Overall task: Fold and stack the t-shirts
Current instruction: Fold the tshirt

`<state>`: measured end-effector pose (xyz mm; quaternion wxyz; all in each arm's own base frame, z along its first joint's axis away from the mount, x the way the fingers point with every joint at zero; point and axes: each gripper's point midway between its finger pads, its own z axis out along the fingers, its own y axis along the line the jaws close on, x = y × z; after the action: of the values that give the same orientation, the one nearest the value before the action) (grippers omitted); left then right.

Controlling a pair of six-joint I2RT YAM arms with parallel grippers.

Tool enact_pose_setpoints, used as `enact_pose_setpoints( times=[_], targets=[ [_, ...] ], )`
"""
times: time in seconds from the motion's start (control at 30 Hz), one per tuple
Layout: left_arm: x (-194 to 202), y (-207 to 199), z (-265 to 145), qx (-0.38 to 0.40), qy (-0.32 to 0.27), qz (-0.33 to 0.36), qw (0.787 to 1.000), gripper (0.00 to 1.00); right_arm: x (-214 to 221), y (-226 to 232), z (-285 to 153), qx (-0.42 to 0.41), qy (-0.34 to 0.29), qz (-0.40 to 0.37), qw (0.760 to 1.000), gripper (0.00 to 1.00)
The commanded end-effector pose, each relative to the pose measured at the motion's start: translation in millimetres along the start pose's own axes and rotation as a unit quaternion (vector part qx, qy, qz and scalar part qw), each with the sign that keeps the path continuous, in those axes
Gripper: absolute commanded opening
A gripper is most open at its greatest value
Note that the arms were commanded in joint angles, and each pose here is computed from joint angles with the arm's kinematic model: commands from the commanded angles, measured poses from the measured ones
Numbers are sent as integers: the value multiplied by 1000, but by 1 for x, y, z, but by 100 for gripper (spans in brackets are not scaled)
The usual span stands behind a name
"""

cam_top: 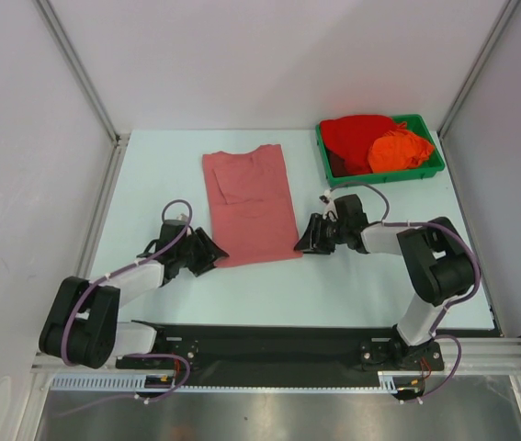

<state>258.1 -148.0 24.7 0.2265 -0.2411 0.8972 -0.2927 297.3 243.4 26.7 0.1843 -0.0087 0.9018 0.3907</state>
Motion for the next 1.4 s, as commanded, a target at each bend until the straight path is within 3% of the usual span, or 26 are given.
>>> enact_pose_setpoints(
  times=[0.0, 0.1, 0.2, 0.3, 0.33, 0.63, 0.8, 0.9, 1.13, 1.17, 1.37],
  targets=[
    [18, 45, 1, -84, 20, -12, 996, 56, 33, -24, 11, 52, 40, 8, 998, 39],
    [17, 44, 1, -84, 20, -7, 996, 51, 32, -25, 13, 56, 36, 11, 998, 31],
    [14, 43, -1, -83, 16, 2, 996, 38, 29, -23, 10, 55, 32, 12, 998, 10],
    [12, 42, -6, -80, 6, 16, 997, 14, 31, -18, 4, 50, 26, 9, 998, 0],
    [12, 42, -7, -78, 4, 18, 997, 0, 33, -17, 3, 53, 29, 7, 998, 0],
    [44, 49, -40, -61, 9, 31, 998, 0, 60, 11, -27, 48, 43, -19, 998, 0],
    [64, 31, -65, -24, 9, 40, 999, 0, 93, 40, -46, 39, 54, -29, 997, 0],
    [62, 11, -82, -3, -7, 59, 998, 0, 92, 54, -65, 38, 35, -28, 998, 0],
    [5, -47, -112, -10, -67, 123, 990, 0, 17, 94, -89, 30, -23, -66, 997, 0],
    [-18, -64, -119, -2, -92, 132, 987, 0, -4, 104, -85, 27, -31, -73, 996, 0],
    [-96, -106, -93, 2, -101, 141, 985, 0, -82, 100, -59, 29, -52, -93, 994, 0]
  ],
)
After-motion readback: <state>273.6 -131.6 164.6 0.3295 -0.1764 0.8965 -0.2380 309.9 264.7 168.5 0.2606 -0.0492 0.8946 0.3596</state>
